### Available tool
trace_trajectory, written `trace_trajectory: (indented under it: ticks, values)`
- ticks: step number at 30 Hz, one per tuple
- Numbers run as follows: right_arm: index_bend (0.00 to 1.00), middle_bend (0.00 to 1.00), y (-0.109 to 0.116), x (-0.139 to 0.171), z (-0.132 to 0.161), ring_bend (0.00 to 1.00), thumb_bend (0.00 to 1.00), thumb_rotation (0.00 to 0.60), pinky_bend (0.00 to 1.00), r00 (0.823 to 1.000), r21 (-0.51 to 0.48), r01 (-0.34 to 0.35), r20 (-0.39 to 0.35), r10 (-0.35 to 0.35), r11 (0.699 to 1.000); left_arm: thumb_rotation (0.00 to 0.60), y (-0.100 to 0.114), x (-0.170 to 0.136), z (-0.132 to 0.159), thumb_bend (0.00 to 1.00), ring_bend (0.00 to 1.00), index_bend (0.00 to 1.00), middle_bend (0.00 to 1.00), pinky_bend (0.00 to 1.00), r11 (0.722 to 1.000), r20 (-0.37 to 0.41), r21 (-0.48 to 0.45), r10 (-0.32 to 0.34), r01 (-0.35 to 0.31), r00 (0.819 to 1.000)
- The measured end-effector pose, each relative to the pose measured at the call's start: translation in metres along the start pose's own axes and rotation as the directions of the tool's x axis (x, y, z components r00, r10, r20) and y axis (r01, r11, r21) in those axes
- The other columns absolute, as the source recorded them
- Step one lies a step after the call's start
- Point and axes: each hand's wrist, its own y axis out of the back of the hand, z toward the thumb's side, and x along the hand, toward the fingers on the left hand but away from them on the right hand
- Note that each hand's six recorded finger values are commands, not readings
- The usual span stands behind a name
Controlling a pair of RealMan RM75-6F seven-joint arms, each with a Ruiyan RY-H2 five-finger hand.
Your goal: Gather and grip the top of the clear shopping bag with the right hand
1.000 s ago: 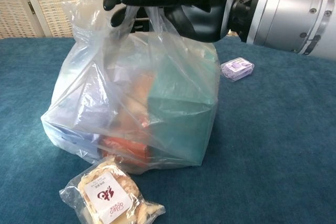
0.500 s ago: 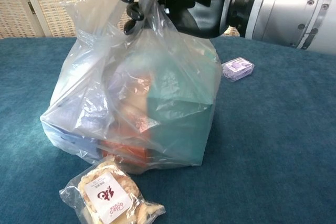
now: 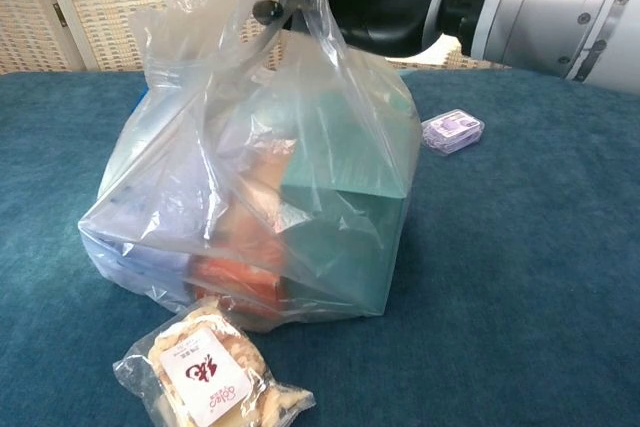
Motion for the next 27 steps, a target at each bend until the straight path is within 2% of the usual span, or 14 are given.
trace_trajectory:
  ticks: [2,11,18,23,27]
  values:
    - [0.71,0.72,0.001,-0.001,0.002,0.72,0.0,0.6,0.68,1.0,-0.056,0.006,-0.003,-0.006,0.998,0.6,0.002,-0.009,-0.012,0.22,0.1,0.02,0.12,0.06,0.999,-0.018,0.032,0.022,-0.021,1.0]
    - [0.74,0.75,0.004,-0.005,0.01,0.75,0.14,0.6,0.73,1.0,-0.242,0.03,0.009,-0.029,0.97,0.6,0.005,-0.045,-0.048,0.22,0.1,0.03,0.12,0.06,0.99,-0.098,0.13,0.066,-0.053,0.993]
    - [0.79,0.79,0.007,-0.007,0.018,0.8,0.27,0.6,0.8,0.998,-0.306,0.063,0.011,-0.063,0.95,0.6,-0.001,-0.065,-0.071,0.22,0.1,0.04,0.12,0.06,0.976,-0.145,0.209,0.085,-0.053,0.986]
    - [0.8,0.8,0.005,-0.008,0.023,0.81,0.32,0.6,0.81,0.996,-0.333,0.083,0.013,-0.083,0.939,0.6,-0.006,-0.081,-0.087,0.22,0.1,0.05,0.12,0.06,0.959,-0.171,0.273,0.123,-0.073,0.978]
    - [0.81,0.8,0.0,-0.008,0.031,0.82,0.34,0.6,0.83,0.997,-0.331,0.073,0.001,-0.077,0.941,0.6,-0.013,-0.092,-0.1,0.22,0.1,0.06,0.12,0.06,0.957,-0.205,0.281,0.13,-0.069,0.97]
